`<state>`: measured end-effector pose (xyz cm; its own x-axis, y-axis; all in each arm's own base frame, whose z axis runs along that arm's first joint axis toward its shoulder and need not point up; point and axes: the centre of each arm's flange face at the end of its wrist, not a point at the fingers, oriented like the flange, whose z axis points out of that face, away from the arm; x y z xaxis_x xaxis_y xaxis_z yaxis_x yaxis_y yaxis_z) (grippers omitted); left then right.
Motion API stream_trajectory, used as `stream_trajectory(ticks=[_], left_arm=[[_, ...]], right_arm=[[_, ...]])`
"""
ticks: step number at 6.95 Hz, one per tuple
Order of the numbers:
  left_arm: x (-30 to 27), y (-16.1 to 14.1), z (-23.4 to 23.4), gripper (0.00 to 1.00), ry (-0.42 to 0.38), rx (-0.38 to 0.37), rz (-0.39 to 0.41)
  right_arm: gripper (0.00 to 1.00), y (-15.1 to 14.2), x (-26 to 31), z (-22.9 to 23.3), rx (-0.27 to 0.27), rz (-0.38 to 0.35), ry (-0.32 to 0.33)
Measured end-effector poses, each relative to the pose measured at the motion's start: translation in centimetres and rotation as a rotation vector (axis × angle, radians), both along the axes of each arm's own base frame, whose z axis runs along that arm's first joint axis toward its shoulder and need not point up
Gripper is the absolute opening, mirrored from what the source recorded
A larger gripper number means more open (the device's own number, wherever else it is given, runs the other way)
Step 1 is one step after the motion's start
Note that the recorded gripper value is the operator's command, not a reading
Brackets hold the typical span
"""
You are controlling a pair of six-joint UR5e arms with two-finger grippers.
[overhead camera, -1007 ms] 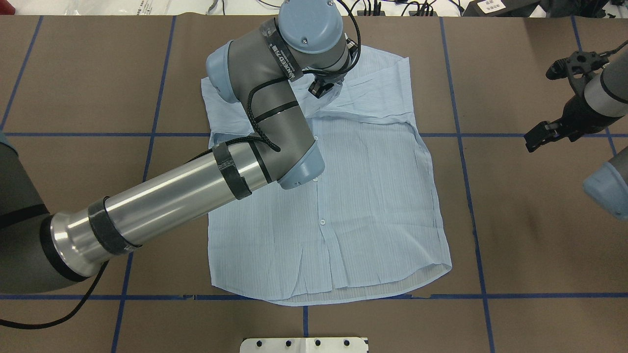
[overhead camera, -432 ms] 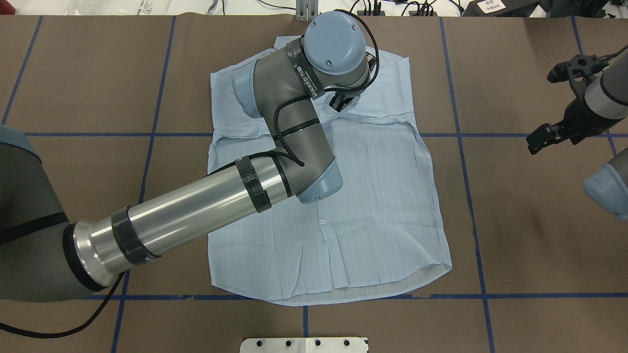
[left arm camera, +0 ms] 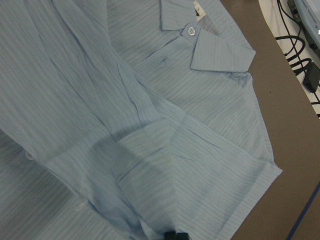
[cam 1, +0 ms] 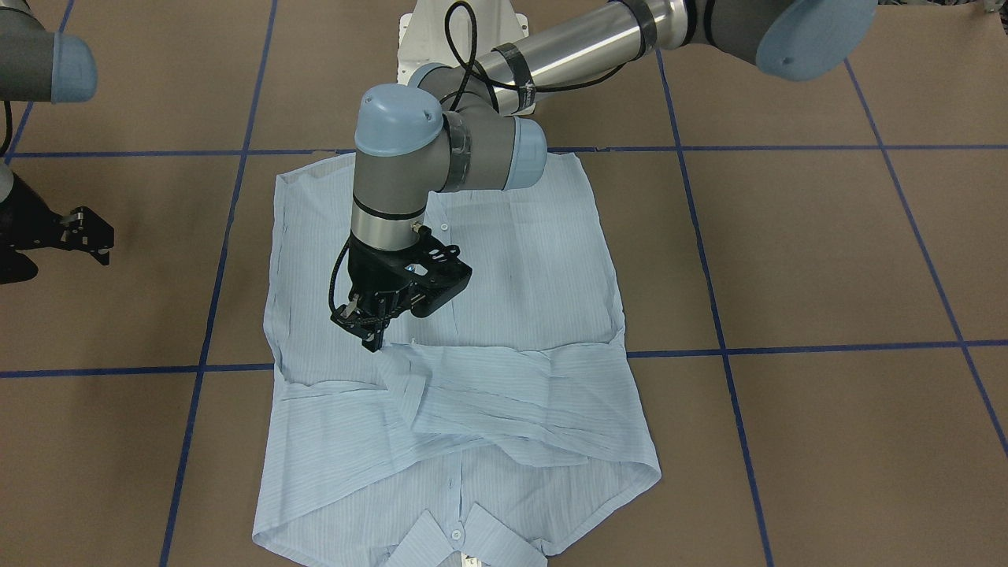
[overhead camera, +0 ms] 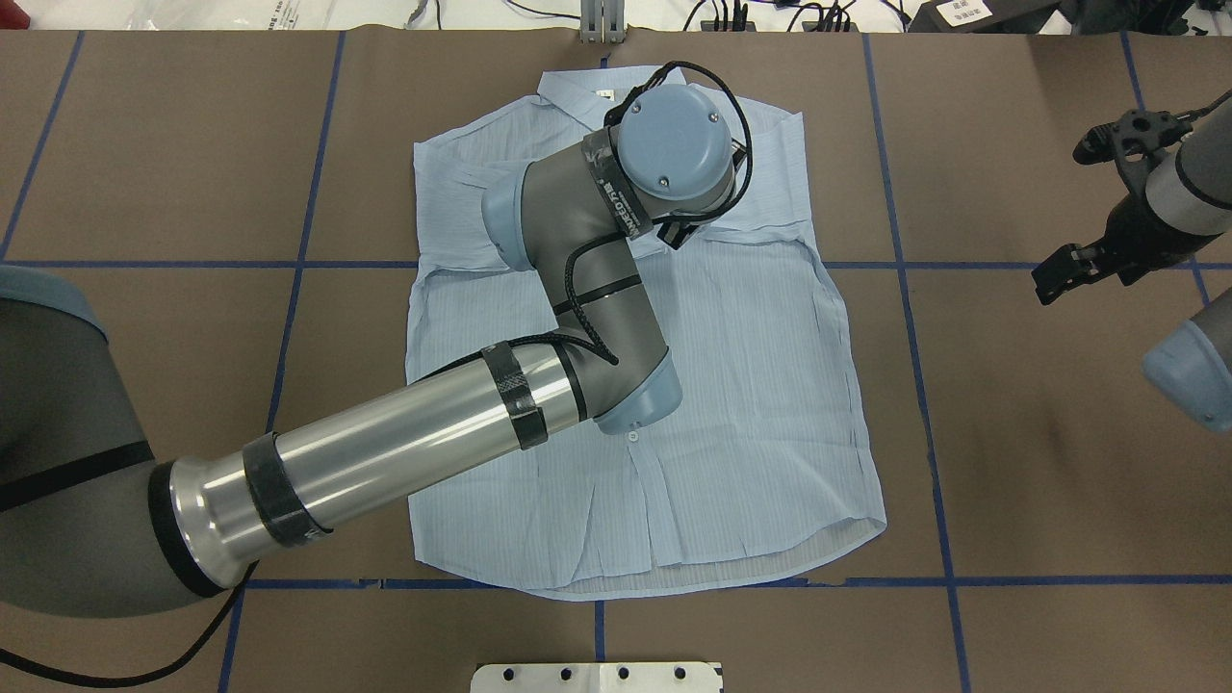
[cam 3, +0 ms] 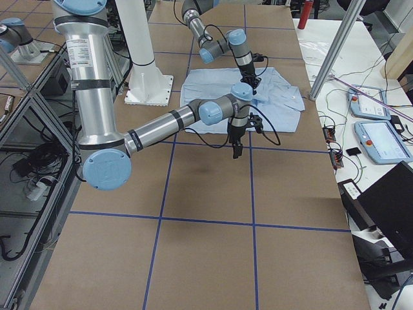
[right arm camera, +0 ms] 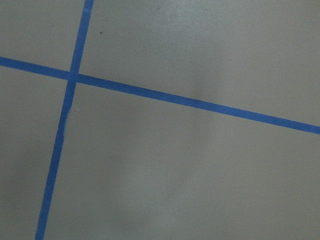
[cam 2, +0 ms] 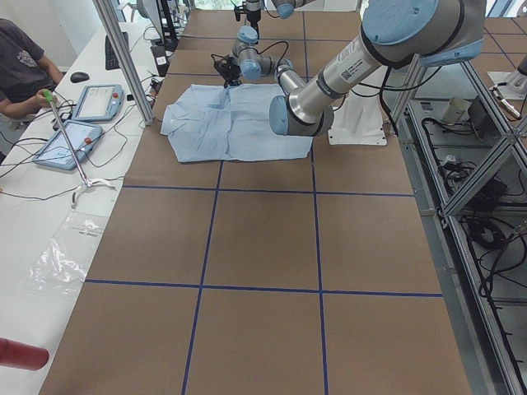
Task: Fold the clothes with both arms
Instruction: 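Carry the held sleeve across the chest over the first sleeve, then release the sleeve with the left gripper while the right gripper moves to the shirt edge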
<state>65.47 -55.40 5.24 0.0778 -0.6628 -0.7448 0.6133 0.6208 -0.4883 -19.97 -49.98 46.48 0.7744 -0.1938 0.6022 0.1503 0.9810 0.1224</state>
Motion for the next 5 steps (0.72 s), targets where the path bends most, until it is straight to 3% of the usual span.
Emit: stream_trajectory(ticks=[1, 2, 3, 5], left_arm=[[1.1, 0.9, 0.2, 0.0, -0.004, 0.009, -0.001], [2.4, 1.9, 0.1, 0.56, -0.012, 0.017, -0.002], [3.8, 2.8, 0.0, 1.0, -0.025, 0.029, 0.007], [6.2, 5.1, -0.7, 1.0, -0.087, 0.182, 0.066]], right_arm=[[1.0, -0.1, -0.1, -0.1, -0.001, -0.001, -0.003], [1.0, -0.2, -0.2, -0.1, -0.003, -0.001, -0.005], [1.0, -0.2, -0.2, 0.0, -0.005, -0.002, -0.006], [1.0, -0.6, -0.5, -0.5, 0.002, -0.002, -0.011]])
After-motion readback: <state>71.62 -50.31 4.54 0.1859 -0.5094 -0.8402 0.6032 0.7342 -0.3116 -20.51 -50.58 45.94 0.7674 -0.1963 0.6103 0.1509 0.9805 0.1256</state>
